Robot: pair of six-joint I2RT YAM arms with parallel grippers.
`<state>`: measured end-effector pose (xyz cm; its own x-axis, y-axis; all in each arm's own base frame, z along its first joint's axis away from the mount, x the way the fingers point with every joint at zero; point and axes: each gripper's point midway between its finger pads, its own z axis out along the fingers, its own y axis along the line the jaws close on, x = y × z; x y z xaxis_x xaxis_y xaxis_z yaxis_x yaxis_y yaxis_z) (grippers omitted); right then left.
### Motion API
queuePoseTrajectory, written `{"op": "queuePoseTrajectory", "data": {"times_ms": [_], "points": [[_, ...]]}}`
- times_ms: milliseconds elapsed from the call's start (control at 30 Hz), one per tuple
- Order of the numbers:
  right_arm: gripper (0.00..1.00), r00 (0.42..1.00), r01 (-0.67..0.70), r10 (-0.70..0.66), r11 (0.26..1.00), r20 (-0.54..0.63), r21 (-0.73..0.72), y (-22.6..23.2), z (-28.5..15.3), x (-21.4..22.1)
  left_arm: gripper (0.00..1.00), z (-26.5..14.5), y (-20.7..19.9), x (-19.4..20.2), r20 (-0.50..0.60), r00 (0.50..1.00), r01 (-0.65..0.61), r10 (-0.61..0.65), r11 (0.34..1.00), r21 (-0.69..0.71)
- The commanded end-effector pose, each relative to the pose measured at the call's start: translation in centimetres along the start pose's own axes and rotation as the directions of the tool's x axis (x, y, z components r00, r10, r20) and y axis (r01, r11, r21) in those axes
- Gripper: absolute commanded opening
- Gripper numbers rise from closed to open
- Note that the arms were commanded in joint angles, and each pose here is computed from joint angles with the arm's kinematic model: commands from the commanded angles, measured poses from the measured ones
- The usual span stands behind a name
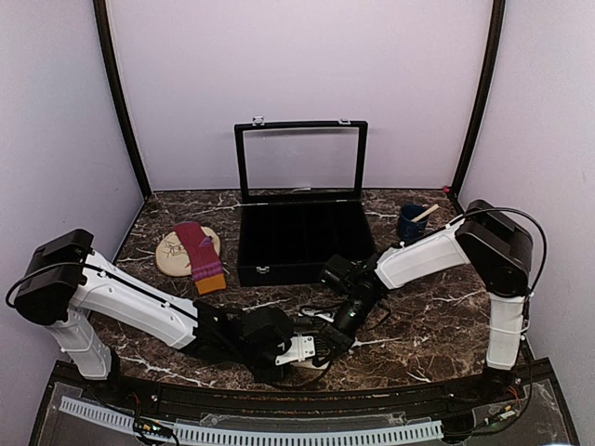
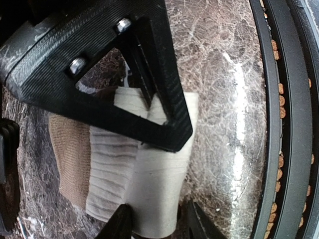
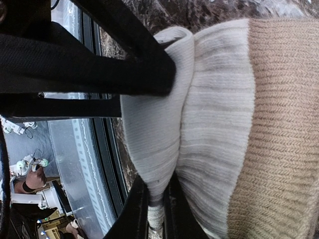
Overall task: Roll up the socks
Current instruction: Roll the sock at the center of the board.
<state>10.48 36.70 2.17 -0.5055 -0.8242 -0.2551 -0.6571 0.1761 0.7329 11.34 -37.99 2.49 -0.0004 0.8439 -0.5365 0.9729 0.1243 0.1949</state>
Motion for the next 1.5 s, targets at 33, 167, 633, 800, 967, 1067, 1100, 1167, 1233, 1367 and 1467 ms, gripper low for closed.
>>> {"op": "queuePoseTrajectory", "data": {"times_ms": [33,167,633,800,967,1067,1100,1167,1233,1367,1467], "points": [[0.00,0.995,-0.067,0.070,0.997,-0.069,0.046,-1.9,0.6,2.1,0.38,0.4,-0.1,0.5,-0.036,0.998,-0.050,0.050,0.999,0.001],[0.00,0.995,-0.074,0.076,0.996,-0.068,0.043,-2.0,0.6,2.1,0.31,0.8,-0.6,1.2,-0.061,0.996,-0.063,0.065,0.997,0.034],[0.11,0.995,-0.091,0.093,0.995,-0.040,0.051,-2.6,-0.4,1.6,0.00,1.1,-1.4,2.3,-0.131,0.991,-0.010,0.030,0.988,0.153],[0.23,0.995,-0.104,0.103,0.993,0.010,0.054,-2.6,-1.6,1.2,0.00,0.7,-0.8,2.4,-0.146,0.988,0.076,-0.049,0.979,0.189],[0.27,0.991,-0.109,0.105,0.993,0.079,0.042,-2.4,-3.0,0.7,0.00,0.4,-0.2,2.1,-0.157,0.981,0.150,-0.114,0.959,0.240],[0.29,0.987,-0.122,0.117,0.992,0.111,0.037,-2.4,-3.5,0.9,0.00,0.3,0.0,1.8,-0.163,0.978,0.175,-0.134,0.945,0.277],[0.30,0.985,-0.123,0.118,0.992,0.124,0.037,-2.4,-3.7,0.9,0.00,0.3,-0.1,1.9,-0.171,0.976,0.182,-0.136,0.940,0.289],[0.31,0.982,-0.126,0.119,0.991,0.147,0.039,-2.4,-4.1,0.8,0.00,0.4,-0.4,2.0,-0.187,0.971,0.201,-0.146,0.927,0.318],[0.31,0.976,-0.135,0.126,0.990,0.177,0.040,-2.3,-4.5,0.7,0.00,0.5,-0.6,2.1,-0.203,0.966,0.221,-0.158,0.913,0.343],[0.32,0.963,-0.133,0.115,0.989,0.242,0.061,-2.1,-5.6,0.3,0.00,0.7,-1.1,2.3,-0.233,0.953,0.272,-0.191,0.880,0.390],[0.32,0.953,-0.128,0.091,0.985,0.289,0.113,-2.4,-6.5,0.0,0.00,0.7,-1.0,2.4,-0.247,0.944,0.306,-0.218,0.860,0.409]]}}
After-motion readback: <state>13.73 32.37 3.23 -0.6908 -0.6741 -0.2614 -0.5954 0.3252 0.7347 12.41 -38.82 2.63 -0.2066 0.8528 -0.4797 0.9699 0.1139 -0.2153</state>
